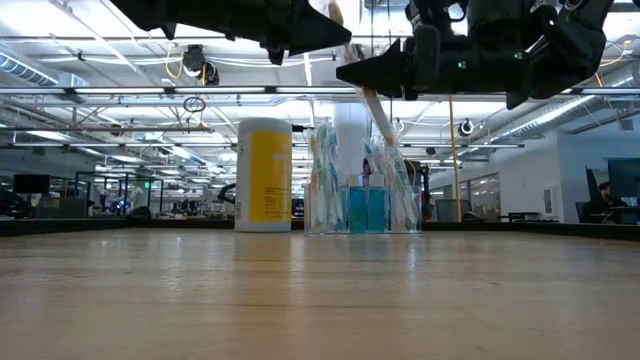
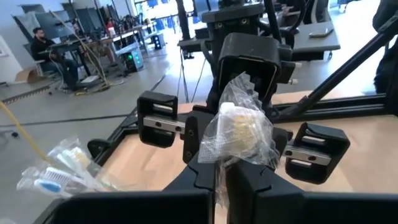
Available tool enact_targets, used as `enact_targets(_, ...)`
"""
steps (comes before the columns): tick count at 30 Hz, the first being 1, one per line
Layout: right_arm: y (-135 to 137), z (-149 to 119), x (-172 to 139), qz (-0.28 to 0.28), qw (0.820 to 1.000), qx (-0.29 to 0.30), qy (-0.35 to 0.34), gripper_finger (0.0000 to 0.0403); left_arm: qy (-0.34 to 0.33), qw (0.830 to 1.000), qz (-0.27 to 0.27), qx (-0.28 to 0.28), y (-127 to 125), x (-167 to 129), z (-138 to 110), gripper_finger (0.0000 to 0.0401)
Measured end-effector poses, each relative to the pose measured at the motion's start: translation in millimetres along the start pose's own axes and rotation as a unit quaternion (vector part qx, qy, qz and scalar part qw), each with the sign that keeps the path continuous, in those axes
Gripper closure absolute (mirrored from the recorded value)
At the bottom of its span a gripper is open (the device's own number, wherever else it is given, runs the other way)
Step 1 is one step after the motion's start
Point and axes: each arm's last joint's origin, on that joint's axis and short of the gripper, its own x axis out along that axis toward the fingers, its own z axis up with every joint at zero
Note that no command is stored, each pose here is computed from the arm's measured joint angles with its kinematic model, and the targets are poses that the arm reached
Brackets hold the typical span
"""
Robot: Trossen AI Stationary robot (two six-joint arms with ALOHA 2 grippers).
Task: Pick & Place toothbrushing station
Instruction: Put the orange toothbrush into the transparent organizer
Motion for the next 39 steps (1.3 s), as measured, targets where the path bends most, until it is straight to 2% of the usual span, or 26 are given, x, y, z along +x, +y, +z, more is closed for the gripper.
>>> enact_targets(7,1,-1,0,0.002,1.000,0.001,0.003,0.0317,0.011,1.000,0.020,0.000,1,0,-2,0.0364)
enact_targets(12,1,-2,0,0.003,1.000,0.013,0.009,0.0279,0.014,0.999,0.030,-0.020,1,0,-2,0.0361)
enact_targets(18,1,-3,0,0.005,1.000,0.013,0.017,0.0252,0.018,0.999,0.030,-0.032,1,0,-3,0.0360)
enact_targets(25,2,-4,0,0.006,1.000,0.013,0.021,0.0236,0.032,0.999,0.028,-0.031,1,0,-6,0.0359)
enact_targets(35,2,-6,0,0.009,0.999,0.011,0.030,0.0234,0.111,0.991,0.020,-0.079,-5,-3,-21,0.0359)
enact_targets(39,2,-7,0,0.010,0.999,0.011,0.034,0.0234,0.128,0.989,0.015,-0.078,-7,-4,-24,0.0359)
